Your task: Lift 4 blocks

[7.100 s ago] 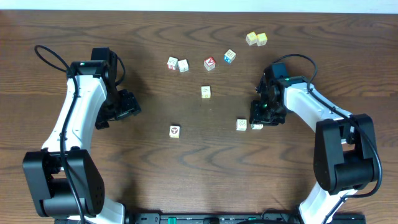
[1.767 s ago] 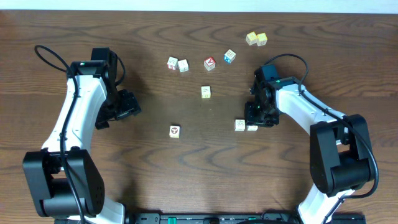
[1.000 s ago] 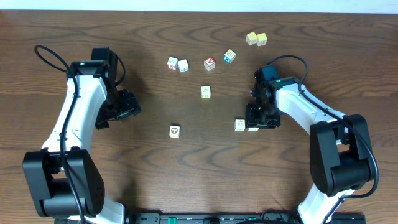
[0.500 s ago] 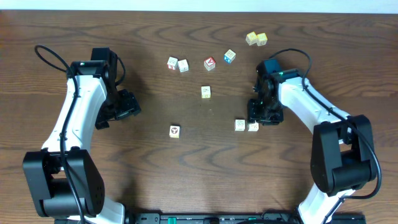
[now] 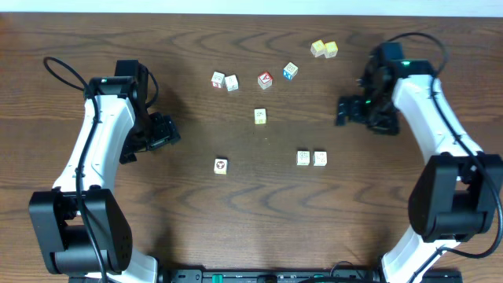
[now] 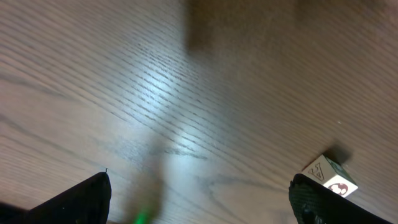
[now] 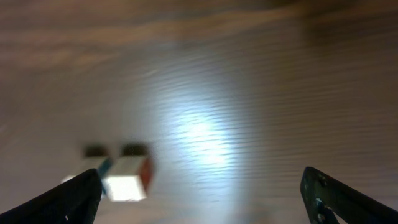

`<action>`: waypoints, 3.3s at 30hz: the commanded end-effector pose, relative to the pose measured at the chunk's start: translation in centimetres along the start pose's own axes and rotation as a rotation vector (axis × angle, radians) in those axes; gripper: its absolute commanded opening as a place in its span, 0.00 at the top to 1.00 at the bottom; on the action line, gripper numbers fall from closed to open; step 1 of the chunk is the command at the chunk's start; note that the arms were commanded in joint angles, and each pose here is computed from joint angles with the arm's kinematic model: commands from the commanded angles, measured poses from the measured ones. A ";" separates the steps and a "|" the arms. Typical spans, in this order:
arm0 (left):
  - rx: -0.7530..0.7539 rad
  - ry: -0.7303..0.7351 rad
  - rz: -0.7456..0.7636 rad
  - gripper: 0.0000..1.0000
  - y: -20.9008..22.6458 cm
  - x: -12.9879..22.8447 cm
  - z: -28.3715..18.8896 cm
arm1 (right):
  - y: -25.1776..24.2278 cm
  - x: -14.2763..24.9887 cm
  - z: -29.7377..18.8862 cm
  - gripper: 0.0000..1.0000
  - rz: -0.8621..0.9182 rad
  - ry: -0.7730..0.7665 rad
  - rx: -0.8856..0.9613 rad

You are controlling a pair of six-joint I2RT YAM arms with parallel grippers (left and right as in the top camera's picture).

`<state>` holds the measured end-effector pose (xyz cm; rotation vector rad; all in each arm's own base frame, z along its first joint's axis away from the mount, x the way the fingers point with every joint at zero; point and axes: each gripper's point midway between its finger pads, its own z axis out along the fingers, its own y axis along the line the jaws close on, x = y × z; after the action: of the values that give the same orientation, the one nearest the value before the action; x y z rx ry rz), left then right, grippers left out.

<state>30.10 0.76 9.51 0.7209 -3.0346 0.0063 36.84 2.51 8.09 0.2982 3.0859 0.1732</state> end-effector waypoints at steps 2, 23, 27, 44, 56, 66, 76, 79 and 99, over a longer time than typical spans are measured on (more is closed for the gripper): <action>0.209 0.080 0.156 0.09 -3.6 1.8 -0.3 | -5.4 -1.4 -0.9 0.01 0.070 -0.043 0.131; 0.151 0.032 0.522 0.14 -9.8 5.3 1.3 | -6.8 -1.5 -1.1 0.01 0.118 -0.044 0.118; 0.139 0.054 0.557 0.14 -10.0 6.7 2.7 | -6.8 -1.5 -1.1 0.01 0.117 -0.044 0.118; 0.194 -0.040 0.614 0.14 -12.2 6.9 6.6 | -6.8 -1.5 -1.1 0.01 0.117 -0.044 0.118; 0.184 -0.011 0.631 0.15 -12.1 8.3 8.1 | -6.8 -1.5 -1.1 0.01 0.117 -0.044 0.118; 0.138 -0.065 0.647 0.19 -12.1 7.5 8.2 | -6.8 -1.5 -1.1 0.01 0.117 -0.044 0.118; 0.032 -0.128 0.631 0.25 -12.2 7.7 8.3 | -6.8 -1.5 -1.1 0.01 0.117 -0.044 0.118; 0.029 -0.139 0.617 0.25 -12.2 7.5 8.2 | -6.8 -1.5 -1.1 0.01 0.117 -0.044 0.118; 0.061 -0.096 0.622 0.26 -11.8 8.8 9.7 | -6.8 -1.5 -1.1 0.01 0.117 -0.044 0.118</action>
<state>27.85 -13.99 0.64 -0.2595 -3.2370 0.0807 36.65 -4.20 8.06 0.4939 3.0527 0.0033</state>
